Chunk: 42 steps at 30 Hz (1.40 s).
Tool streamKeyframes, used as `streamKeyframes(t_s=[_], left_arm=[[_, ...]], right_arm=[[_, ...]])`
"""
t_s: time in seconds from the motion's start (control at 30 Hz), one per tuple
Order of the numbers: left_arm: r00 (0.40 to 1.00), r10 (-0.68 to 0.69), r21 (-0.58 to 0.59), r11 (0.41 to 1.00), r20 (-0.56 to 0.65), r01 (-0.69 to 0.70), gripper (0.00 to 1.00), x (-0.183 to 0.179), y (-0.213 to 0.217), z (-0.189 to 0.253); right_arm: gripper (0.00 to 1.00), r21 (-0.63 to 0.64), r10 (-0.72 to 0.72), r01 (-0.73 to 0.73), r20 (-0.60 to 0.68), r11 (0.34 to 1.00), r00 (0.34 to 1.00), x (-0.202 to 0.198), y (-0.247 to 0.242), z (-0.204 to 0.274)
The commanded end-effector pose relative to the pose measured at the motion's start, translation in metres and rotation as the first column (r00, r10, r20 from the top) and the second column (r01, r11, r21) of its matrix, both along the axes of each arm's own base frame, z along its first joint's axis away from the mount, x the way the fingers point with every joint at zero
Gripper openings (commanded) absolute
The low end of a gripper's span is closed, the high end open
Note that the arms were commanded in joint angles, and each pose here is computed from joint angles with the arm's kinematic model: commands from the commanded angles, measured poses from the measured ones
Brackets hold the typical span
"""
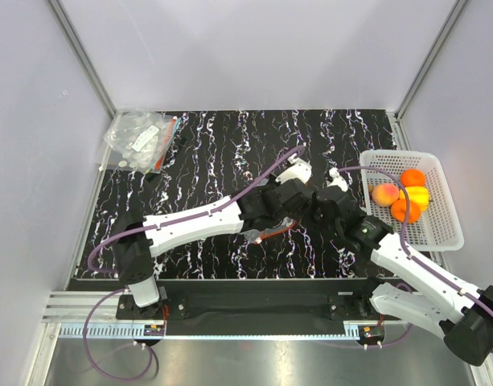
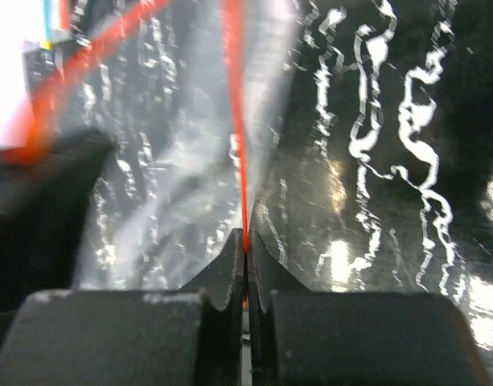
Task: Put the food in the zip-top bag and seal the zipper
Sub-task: Open the zipper of the food storage bag at the center of the board.
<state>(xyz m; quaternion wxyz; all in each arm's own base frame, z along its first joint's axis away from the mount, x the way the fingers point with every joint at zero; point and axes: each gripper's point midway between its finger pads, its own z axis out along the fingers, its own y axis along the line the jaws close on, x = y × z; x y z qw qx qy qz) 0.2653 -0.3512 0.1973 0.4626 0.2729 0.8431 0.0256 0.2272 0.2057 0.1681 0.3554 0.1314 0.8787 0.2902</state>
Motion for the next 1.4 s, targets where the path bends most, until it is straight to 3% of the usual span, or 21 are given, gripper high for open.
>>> streamKeyframes(t_s=[0.0,0.2,0.5,0.67,0.93,1.03,1.07,1.13,1.27,1.37], left_arm=[[0.982,0.097,0.06,0.992,0.161,-0.107,0.06,0.014,0.034,0.051],[0.971,0.127,0.178,0.97,0.202,-0.164,0.06,0.015,0.057,0.065],[0.984,0.08,0.195,0.975,0.159,-0.111,0.05,0.013,0.051,0.05],[0.998,-0.014,0.116,0.993,0.064,0.007,0.0,0.006,0.022,0.027],[0.996,-0.077,0.066,0.995,-0.032,0.079,0.0,0.008,-0.007,0.0],[0.996,-0.075,0.067,0.995,-0.048,0.078,0.0,0.016,-0.007,-0.002],[0.996,-0.071,0.075,0.994,-0.052,0.075,0.0,0.018,-0.006,-0.004],[0.996,-0.074,0.078,0.994,-0.055,0.078,0.0,0.02,-0.007,-0.004],[0.996,-0.075,0.063,0.995,-0.055,0.079,0.0,0.021,-0.011,-0.003],[0.997,-0.071,0.042,0.996,-0.041,0.073,0.0,0.022,-0.012,0.003]], right_arm=[[0.0,0.01,-0.022,0.022,0.013,1.0,1.0,0.001,-0.001,-0.005],[0.0,-0.038,-0.022,0.021,-0.013,0.999,1.0,-0.001,-0.007,-0.026],[0.02,-0.092,-0.049,0.046,-0.028,0.995,0.998,-0.008,-0.023,-0.057],[0.22,-0.078,-0.037,0.038,0.007,0.996,0.999,-0.01,-0.025,-0.049],[0.33,-0.165,-0.07,0.079,0.059,0.983,0.996,-0.011,-0.049,-0.02],[0.56,-0.177,-0.085,0.093,0.049,0.98,0.995,-0.013,-0.054,-0.02],[0.67,-0.17,-0.097,0.102,0.037,0.98,0.995,-0.015,-0.055,-0.023],[0.75,-0.153,-0.102,0.106,0.03,0.983,0.994,-0.018,-0.055,-0.026],[0.78,-0.11,-0.155,0.161,0.064,0.981,0.986,-0.023,-0.067,-0.015],[0.77,-0.162,-0.226,0.24,0.1,0.957,0.969,-0.021,-0.088,0.003]])
